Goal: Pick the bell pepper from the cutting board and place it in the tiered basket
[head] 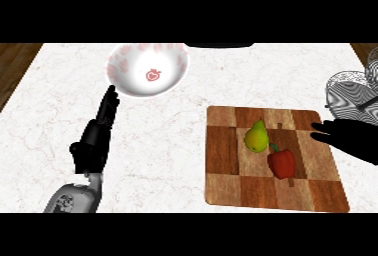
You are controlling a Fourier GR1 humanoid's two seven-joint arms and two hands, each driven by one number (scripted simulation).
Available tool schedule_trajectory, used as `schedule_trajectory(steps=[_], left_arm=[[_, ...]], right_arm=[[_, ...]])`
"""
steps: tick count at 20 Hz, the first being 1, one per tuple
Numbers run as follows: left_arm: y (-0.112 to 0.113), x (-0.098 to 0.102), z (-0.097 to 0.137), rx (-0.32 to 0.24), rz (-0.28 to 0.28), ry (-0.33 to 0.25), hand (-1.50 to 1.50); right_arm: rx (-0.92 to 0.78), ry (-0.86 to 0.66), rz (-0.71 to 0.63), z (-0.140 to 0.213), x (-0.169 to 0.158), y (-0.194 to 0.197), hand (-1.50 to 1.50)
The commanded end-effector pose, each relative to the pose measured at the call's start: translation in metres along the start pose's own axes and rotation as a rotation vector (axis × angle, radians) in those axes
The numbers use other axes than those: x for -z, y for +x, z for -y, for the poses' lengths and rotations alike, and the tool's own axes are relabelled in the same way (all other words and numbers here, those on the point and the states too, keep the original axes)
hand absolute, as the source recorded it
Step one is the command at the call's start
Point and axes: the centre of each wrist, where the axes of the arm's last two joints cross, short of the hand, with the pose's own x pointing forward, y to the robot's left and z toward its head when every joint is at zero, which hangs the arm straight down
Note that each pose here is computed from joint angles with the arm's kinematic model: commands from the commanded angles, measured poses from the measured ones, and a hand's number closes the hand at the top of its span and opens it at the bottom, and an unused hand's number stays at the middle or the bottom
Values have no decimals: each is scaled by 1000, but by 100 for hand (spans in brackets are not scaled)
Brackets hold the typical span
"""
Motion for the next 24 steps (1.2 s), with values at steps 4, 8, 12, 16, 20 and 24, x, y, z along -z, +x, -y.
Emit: schedule_trajectory(steps=[4,8,12,16,20,24], left_arm=[[-1,-3,5,-17,-3,3,0],[2,-8,-9,-2,-11,3,0],[11,-3,-12,1,-3,9,0],[16,4,-2,13,6,1,0],[-2,-4,-2,-5,-2,2,0],[5,-1,-7,2,-6,-9,0]], right_arm=[[-119,17,91,-12,5,18,-150],[-154,-8,75,-23,16,8,-150],[-149,-45,-12,-47,22,-9,-150],[-112,-61,-45,-43,42,-20,-150],[-101,-12,-53,-33,26,-25,-150],[-59,0,-39,-66,53,-51,-150]])
